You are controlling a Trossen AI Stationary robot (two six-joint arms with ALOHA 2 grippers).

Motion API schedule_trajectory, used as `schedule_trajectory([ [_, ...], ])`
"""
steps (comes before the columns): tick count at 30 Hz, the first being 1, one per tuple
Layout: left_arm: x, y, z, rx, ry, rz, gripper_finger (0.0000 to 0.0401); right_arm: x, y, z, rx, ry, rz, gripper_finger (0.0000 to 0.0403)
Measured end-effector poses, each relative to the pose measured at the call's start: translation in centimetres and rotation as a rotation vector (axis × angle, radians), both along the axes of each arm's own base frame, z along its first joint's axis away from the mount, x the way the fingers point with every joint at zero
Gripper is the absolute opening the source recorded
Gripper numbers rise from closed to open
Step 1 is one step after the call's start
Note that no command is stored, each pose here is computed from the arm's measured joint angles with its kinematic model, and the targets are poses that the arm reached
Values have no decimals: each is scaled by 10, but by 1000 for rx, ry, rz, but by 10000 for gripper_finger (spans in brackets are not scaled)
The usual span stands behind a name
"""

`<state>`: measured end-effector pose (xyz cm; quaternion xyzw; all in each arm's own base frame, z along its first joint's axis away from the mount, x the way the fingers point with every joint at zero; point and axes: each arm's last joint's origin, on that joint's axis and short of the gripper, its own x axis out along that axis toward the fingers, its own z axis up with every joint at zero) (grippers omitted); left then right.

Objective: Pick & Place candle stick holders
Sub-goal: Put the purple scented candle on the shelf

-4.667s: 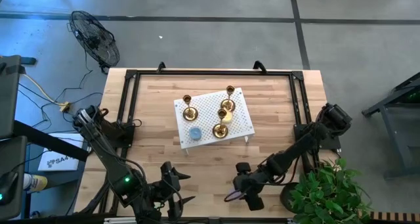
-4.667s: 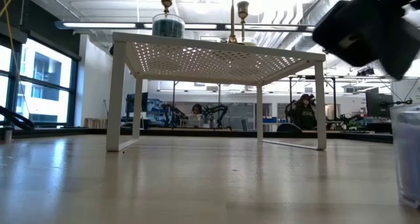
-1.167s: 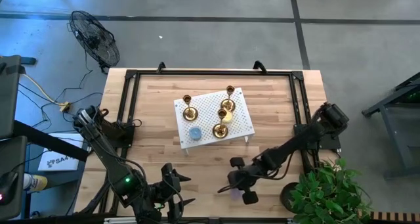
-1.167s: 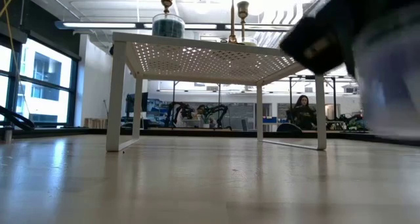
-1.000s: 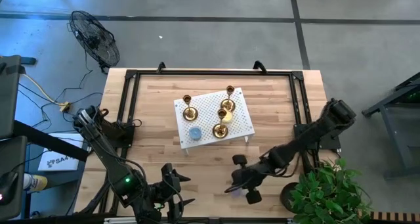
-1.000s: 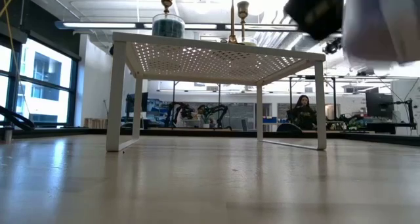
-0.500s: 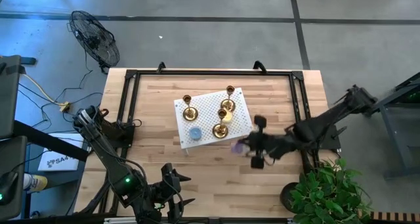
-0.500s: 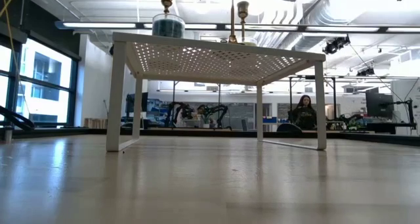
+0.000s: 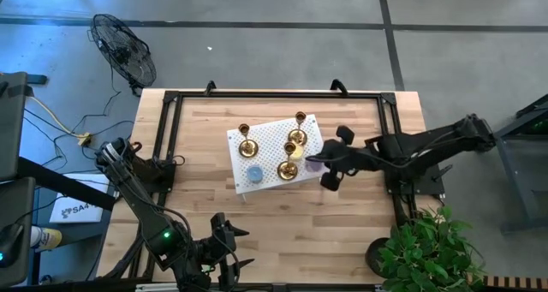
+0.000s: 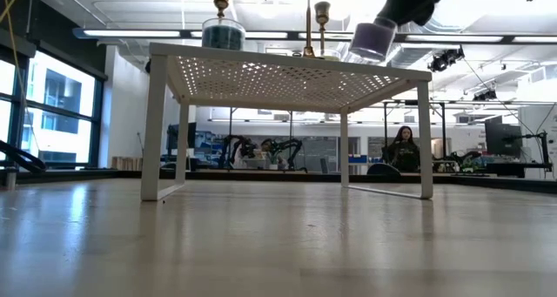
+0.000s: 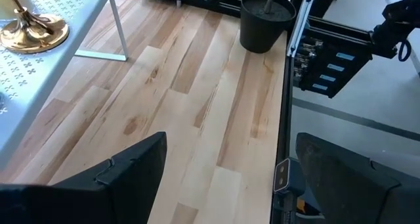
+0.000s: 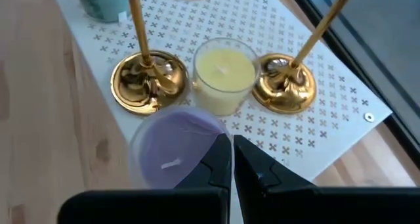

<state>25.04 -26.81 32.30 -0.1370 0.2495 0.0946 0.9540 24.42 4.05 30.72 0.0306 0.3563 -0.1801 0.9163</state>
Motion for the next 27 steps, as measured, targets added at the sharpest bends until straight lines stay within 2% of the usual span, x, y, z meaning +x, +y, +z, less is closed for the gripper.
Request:
schedule_trajectory([
  [12,0,0,0,0,0,0,333,1,-17,-9,135,86,-45,0],
  [27,0,0,0,-1,0,-1,333,4,-17,-10,184,67,-57,16],
])
